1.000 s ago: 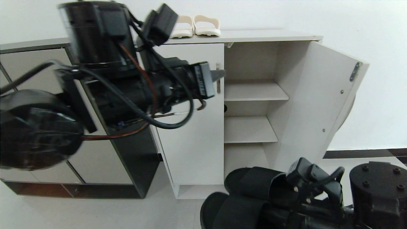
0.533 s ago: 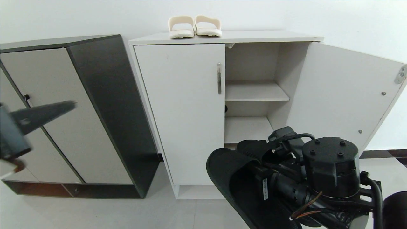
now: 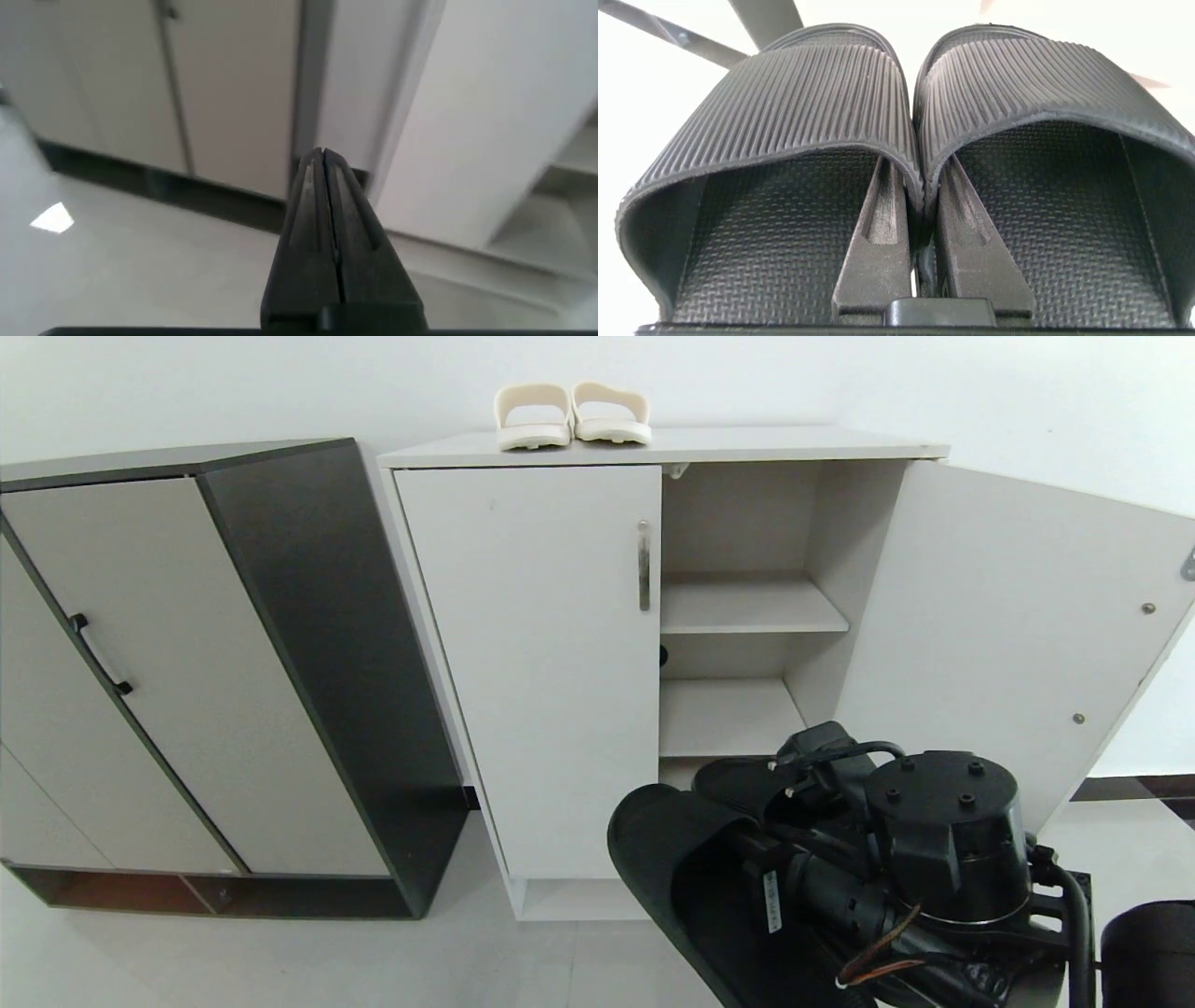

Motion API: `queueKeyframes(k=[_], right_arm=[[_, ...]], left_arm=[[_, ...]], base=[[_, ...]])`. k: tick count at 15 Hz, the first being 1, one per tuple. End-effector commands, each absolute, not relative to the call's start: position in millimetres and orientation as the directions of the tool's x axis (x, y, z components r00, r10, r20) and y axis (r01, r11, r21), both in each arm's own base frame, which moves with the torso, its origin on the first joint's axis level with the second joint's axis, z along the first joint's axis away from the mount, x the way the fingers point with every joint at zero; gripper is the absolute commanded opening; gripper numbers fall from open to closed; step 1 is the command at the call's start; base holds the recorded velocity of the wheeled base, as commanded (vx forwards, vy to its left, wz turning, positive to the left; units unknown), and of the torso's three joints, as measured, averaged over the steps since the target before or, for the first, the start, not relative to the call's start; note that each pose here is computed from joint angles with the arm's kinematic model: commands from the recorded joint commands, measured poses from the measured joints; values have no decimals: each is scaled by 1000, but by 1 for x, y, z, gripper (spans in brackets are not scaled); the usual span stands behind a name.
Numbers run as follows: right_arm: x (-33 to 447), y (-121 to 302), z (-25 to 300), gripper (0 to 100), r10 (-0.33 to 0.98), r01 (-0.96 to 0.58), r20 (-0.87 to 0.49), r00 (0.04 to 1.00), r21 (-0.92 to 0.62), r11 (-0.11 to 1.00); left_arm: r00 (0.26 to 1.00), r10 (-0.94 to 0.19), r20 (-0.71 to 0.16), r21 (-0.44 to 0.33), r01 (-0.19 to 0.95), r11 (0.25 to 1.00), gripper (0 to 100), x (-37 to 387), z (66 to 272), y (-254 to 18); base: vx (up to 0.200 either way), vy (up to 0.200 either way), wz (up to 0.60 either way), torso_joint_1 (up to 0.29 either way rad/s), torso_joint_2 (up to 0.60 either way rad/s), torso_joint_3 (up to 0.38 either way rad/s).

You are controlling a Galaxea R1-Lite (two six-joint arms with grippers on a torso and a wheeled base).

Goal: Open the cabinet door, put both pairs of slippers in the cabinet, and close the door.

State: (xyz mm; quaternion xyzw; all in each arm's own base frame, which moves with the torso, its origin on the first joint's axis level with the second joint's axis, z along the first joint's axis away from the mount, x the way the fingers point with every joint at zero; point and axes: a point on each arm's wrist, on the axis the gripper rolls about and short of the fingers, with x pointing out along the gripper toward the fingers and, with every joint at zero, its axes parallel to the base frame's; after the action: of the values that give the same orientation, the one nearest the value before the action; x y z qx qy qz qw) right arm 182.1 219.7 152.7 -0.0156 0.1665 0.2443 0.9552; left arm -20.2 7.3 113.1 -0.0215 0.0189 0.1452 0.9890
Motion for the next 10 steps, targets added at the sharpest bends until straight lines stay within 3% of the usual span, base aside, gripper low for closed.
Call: queueKeyframes(k=[1, 3, 5, 10], right_arm=[[181, 220, 151, 0, 463, -474, -330, 823, 50, 879], [180, 221, 150, 0, 468, -481, -334, 818, 48, 876], [177, 221, 152, 0, 483, -491, -311, 818, 58, 869], [178, 224, 147, 0, 479, -490, -298, 826, 40, 871]], left_arm=[[981, 191, 29, -68, -188, 980, 0, -23, 79, 4], [995, 90, 37, -83, -87, 993, 0, -23, 79, 2], [999, -46, -20, 21, 46, 999, 0, -23, 74, -1], [999, -32, -3, 9, 32, 999, 0, -23, 76, -1]], base=[[0, 0, 0, 0, 0, 0], [0, 0, 0, 0, 0, 0], [0, 0, 0, 0, 0, 0], [0, 0, 0, 0, 0, 0]])
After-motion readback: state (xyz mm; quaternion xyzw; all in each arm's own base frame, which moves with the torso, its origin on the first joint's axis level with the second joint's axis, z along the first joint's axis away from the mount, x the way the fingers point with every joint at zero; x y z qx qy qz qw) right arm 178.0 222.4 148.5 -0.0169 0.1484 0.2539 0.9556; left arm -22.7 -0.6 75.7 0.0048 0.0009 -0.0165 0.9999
